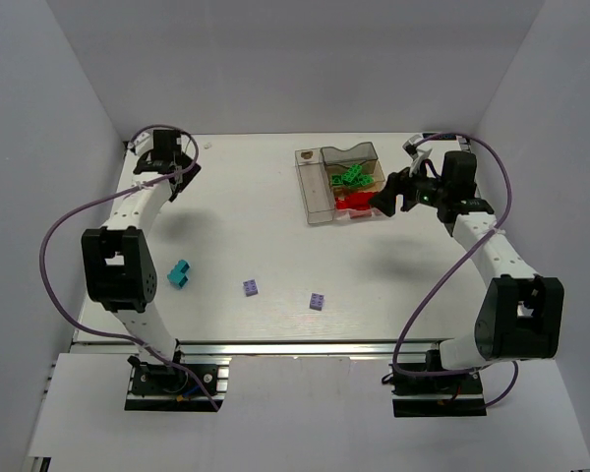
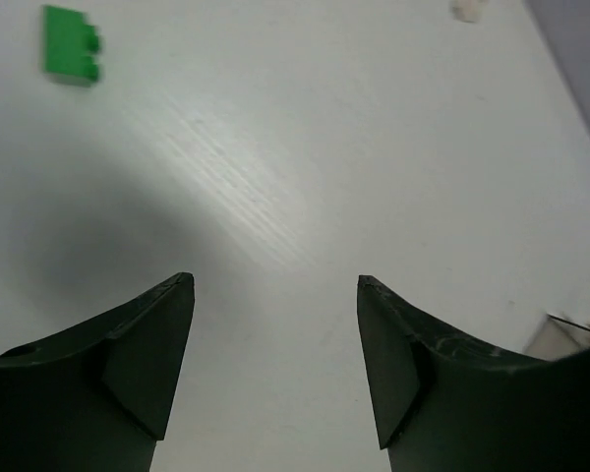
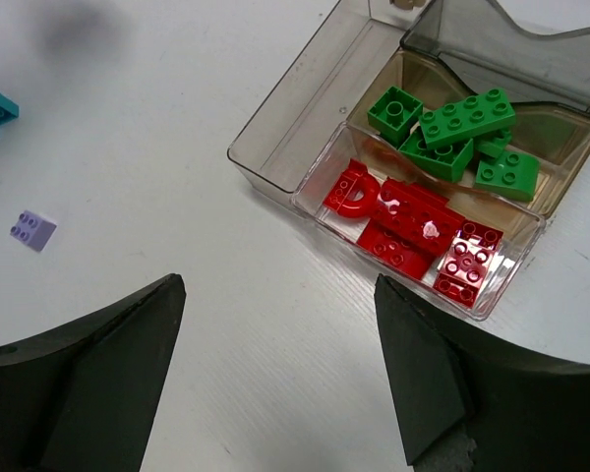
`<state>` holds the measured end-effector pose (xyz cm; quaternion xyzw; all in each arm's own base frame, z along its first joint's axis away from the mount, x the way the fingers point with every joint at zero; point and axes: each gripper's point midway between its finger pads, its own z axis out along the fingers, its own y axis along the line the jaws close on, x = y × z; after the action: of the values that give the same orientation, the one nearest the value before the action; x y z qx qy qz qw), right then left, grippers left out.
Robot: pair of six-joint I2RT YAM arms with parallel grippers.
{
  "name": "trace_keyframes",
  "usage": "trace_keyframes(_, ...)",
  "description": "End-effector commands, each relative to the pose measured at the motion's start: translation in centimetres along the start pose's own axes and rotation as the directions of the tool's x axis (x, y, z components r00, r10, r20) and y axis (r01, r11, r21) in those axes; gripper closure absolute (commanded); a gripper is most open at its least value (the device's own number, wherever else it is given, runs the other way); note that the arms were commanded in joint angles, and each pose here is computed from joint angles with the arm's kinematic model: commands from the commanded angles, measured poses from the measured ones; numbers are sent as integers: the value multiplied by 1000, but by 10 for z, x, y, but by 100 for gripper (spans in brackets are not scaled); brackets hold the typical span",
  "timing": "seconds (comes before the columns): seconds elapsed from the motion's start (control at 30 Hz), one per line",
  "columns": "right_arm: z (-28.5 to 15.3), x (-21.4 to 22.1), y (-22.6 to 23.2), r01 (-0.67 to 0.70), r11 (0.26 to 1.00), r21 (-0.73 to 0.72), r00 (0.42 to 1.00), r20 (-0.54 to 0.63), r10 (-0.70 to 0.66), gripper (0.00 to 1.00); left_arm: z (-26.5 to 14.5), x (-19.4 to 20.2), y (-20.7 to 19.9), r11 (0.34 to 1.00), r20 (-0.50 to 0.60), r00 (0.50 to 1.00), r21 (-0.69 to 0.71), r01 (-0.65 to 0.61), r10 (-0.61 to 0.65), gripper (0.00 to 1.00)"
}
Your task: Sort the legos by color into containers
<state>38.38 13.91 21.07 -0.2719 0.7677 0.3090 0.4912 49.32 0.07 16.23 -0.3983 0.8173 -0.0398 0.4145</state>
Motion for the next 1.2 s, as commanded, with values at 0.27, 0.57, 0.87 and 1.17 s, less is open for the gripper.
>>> trace_keyframes(0.27, 4, -5, -3, 8, 1000, -1, 1000, 6, -8, 19, 28, -22, 133, 915, -70, 986, -368, -168, 153, 16)
trace_keyframes(0.57, 3, -6, -8, 8, 1000, 20, 1000, 4, -8, 19, 82, -19, 140, 893, -193, 949, -334, -302, 249, 16)
trace_keyframes(0.87, 5, -10, -14, 15, 999, 35, 1000, -12, -14, 19, 115, -32, 136, 899, -163, 947, -305, -315, 276, 18)
trace_keyframes(1.17, 8, -13, -22, 8, 999, 52, 1000, -30, -6, 19, 133, -37, 135, 917, -142, 958, -284, -281, 250, 54)
